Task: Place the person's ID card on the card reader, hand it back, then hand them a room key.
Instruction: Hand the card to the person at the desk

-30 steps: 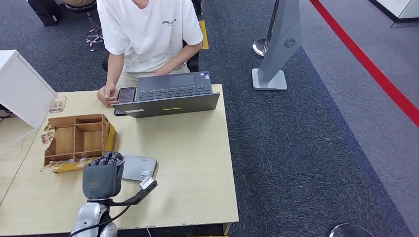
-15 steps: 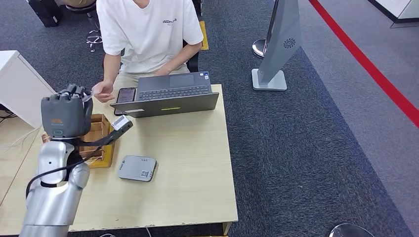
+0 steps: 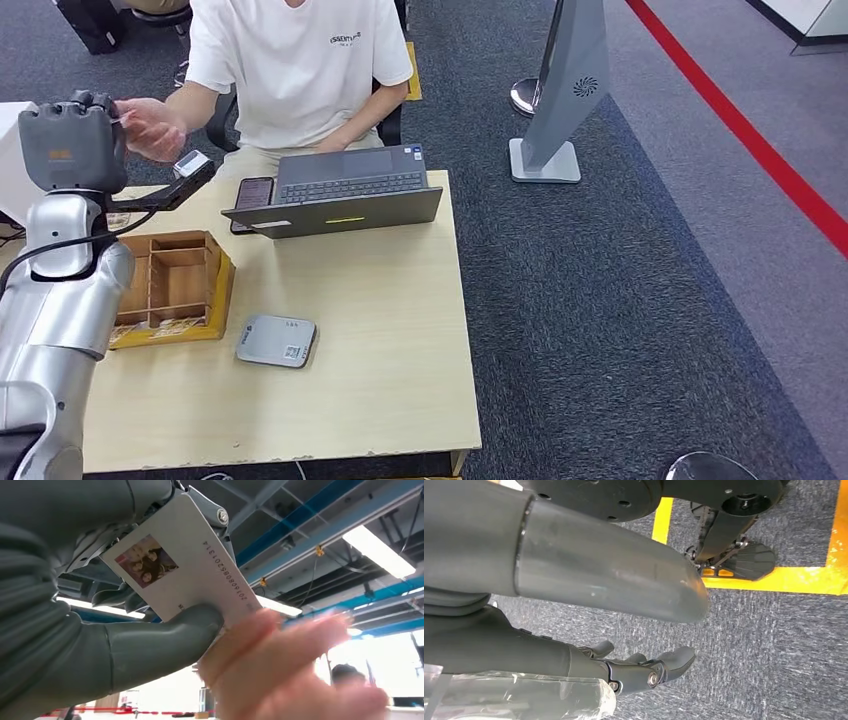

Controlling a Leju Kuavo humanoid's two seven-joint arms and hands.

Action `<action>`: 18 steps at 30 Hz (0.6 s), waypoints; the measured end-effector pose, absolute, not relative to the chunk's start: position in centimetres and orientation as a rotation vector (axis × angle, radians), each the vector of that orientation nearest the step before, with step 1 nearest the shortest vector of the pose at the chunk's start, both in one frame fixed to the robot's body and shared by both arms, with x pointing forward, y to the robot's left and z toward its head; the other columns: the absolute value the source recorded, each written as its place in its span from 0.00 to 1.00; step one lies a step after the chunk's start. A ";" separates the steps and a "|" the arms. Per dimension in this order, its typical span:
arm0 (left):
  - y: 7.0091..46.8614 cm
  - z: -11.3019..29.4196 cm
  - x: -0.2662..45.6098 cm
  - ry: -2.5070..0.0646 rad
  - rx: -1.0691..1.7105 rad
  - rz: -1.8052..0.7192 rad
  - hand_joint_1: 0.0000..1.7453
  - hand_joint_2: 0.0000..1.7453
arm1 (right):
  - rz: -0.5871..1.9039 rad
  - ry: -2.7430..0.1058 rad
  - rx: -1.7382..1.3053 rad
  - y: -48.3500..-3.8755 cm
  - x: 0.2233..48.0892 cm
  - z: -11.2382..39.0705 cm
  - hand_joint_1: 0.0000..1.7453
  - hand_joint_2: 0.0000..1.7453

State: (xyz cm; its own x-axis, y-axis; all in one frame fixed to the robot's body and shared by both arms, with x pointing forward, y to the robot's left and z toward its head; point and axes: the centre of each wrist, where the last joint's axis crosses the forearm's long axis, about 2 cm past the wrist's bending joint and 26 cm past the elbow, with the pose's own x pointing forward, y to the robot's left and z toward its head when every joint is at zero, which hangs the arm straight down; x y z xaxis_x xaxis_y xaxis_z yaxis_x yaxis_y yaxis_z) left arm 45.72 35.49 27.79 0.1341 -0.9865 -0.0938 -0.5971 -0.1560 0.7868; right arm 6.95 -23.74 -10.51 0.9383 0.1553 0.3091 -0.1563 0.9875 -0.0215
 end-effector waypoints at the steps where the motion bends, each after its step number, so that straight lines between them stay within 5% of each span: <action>1: 35.7 27.7 45.9 -1.512 1.822 -0.856 0.25 1.00 | 0.160 -0.315 0.003 -23.7 6.9 -10.5 0.00 0.00; 2: 35.9 27.5 45.9 -1.505 1.817 -0.861 0.00 1.00 | 0.160 -0.314 0.002 -23.7 6.9 -10.5 0.00 0.00; 18: 35.8 24.7 45.1 -1.515 1.736 -0.915 0.00 1.00 | 0.146 -0.324 0.005 -23.8 6.5 -10.6 0.00 0.00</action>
State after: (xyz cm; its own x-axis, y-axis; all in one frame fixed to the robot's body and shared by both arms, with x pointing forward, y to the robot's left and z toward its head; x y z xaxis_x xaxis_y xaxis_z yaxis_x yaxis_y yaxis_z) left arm 45.11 35.79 24.68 0.0881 -0.9924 -0.0861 -0.5384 -0.1202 0.8341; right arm 6.54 -23.75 -10.58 0.9375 0.1417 0.3177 -0.1435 0.9895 -0.0180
